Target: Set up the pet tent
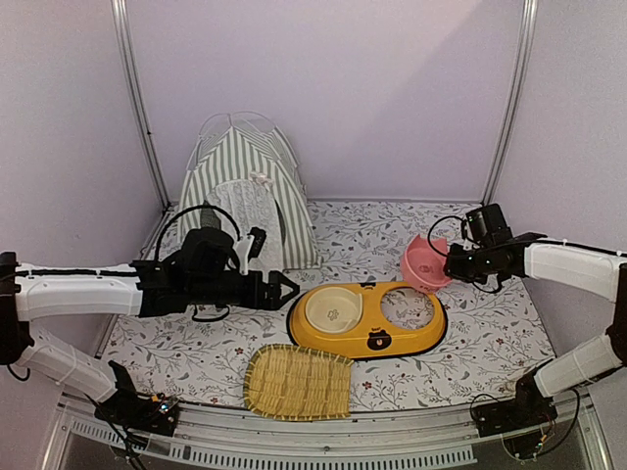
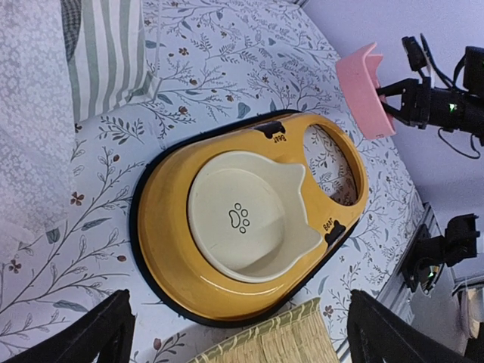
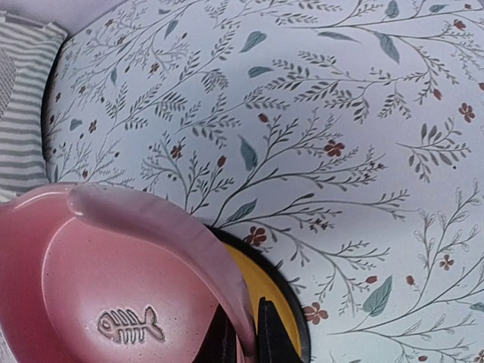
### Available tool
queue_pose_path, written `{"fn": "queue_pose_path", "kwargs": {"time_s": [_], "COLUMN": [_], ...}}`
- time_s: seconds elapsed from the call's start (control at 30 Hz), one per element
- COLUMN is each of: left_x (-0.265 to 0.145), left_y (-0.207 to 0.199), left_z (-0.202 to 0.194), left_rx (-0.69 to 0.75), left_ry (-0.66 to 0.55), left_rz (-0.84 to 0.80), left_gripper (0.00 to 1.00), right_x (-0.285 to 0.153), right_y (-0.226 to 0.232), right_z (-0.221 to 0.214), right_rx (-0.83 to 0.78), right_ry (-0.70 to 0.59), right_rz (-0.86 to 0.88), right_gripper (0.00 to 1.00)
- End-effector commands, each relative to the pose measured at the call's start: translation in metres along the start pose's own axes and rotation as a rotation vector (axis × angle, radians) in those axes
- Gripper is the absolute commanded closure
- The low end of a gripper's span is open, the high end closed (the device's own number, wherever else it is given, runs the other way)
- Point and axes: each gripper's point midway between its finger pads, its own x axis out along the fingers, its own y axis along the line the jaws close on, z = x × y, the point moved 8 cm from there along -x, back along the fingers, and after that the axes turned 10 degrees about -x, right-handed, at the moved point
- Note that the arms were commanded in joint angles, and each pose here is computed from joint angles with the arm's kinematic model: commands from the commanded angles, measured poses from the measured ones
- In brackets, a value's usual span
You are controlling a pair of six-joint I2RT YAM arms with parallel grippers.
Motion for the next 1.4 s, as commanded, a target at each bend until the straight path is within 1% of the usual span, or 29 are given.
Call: {"fn": "queue_pose_path", "kwargs": {"time_s": [0.0,0.13,0.3,0.33,0.4,0.47,0.57,0.63,0.67,0.73,0.87,1.0,1.17,1.37], "left_x": [0.007,0.013,0.013,0.013,0.015,0.016,0.016,0.016,0.017,0.017,0.02,0.022,0.029,0.043], "left_y": [0.004,0.002,0.002,0.003,0.004,0.004,0.004,0.005,0.006,0.007,0.01,0.012,0.016,0.02], "left_z": [0.002,0.003,0.002,0.001,0.0,-0.001,-0.001,-0.002,-0.003,-0.004,-0.008,-0.011,-0.016,-0.028], "left_rx": [-0.008,-0.001,-0.003,-0.002,0.0,0.0,0.001,0.0,0.0,-0.001,-0.004,-0.005,-0.008,-0.021], "left_ry": [-0.006,0.006,0.006,0.007,0.014,0.018,0.021,0.021,0.023,0.027,0.044,0.057,0.083,0.147], "left_rz": [-0.007,-0.016,-0.021,-0.019,-0.018,-0.019,-0.02,-0.02,-0.018,-0.015,-0.01,-0.006,0.0,-0.004], "left_gripper": [0.02,0.02,0.02,0.02,0.02,0.02,0.02,0.02,0.02,0.02,0.02,0.02,0.02,0.03], "right_x": [-0.018,-0.015,-0.008,-0.007,-0.006,-0.004,-0.004,-0.005,-0.006,-0.007,-0.011,-0.019,-0.033,-0.033], "right_y": [0.032,0.051,0.05,0.049,0.048,0.047,0.048,0.048,0.048,0.048,0.051,0.064,0.103,0.154], "right_z": [-0.008,-0.03,-0.049,-0.051,-0.054,-0.055,-0.056,-0.055,-0.055,-0.055,-0.058,-0.068,-0.095,-0.141], "right_rx": [-0.037,-0.079,-0.092,-0.09,-0.087,-0.088,-0.089,-0.088,-0.088,-0.087,-0.09,-0.112,-0.172,-0.223], "right_ry": [-0.027,0.031,0.091,0.095,0.099,0.102,0.105,0.102,0.102,0.101,0.109,0.124,0.158,0.257], "right_rz": [0.074,0.08,0.032,0.028,0.028,0.025,0.025,0.03,0.03,0.032,0.045,0.074,0.185,0.27], "right_gripper": [1.0,1.0,1.0,0.98,0.88,0.83,0.66,0.59,0.57,0.56,0.58,0.6,0.6,0.59]}}
